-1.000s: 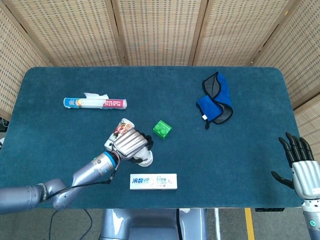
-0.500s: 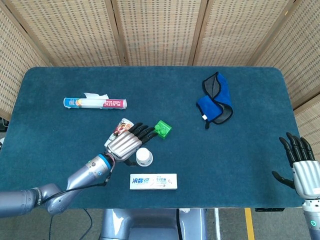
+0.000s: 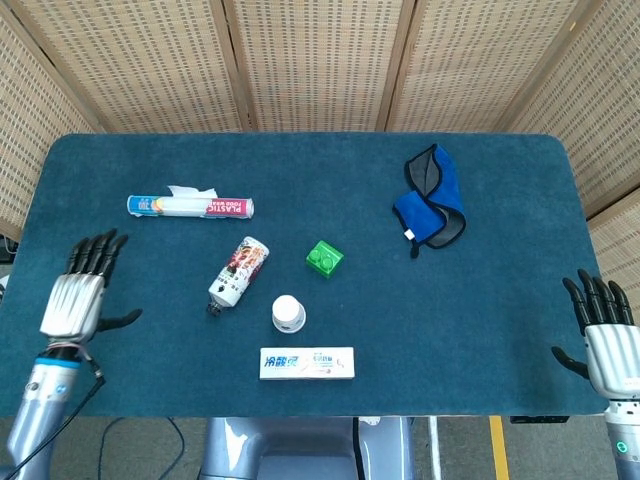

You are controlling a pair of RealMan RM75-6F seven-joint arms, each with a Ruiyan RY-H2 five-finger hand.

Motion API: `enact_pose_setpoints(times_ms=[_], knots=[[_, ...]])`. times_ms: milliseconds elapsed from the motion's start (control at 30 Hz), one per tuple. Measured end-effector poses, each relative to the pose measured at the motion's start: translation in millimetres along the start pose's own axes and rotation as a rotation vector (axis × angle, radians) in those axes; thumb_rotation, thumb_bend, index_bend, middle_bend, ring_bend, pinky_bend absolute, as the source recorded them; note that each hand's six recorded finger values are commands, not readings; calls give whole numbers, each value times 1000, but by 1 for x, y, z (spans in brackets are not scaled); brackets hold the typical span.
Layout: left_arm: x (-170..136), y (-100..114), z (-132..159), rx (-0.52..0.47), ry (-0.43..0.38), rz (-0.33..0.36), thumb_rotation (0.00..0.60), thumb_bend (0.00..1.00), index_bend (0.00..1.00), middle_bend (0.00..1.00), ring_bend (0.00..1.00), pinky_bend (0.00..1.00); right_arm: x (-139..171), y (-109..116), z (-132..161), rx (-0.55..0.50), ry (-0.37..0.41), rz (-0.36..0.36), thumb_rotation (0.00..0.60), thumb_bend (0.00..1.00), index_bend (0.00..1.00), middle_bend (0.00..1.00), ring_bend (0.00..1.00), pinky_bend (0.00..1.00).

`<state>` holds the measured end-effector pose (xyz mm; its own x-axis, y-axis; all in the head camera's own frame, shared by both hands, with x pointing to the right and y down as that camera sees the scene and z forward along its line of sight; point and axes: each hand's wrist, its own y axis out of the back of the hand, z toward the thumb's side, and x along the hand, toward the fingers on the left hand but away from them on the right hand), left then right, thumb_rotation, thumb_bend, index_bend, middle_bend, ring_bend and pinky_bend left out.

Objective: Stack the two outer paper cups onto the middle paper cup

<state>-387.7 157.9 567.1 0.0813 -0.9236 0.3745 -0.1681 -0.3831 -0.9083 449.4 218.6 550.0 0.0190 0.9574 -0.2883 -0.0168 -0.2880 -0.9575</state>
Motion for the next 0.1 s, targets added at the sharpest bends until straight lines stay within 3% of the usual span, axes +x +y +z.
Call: enact_pose_setpoints(times_ms=[100], knots=[[-28,2,-29,-39,76,3,600,0,0,0,0,0,0,-1,1,12,-11,10,600,0,0,0,0,0]])
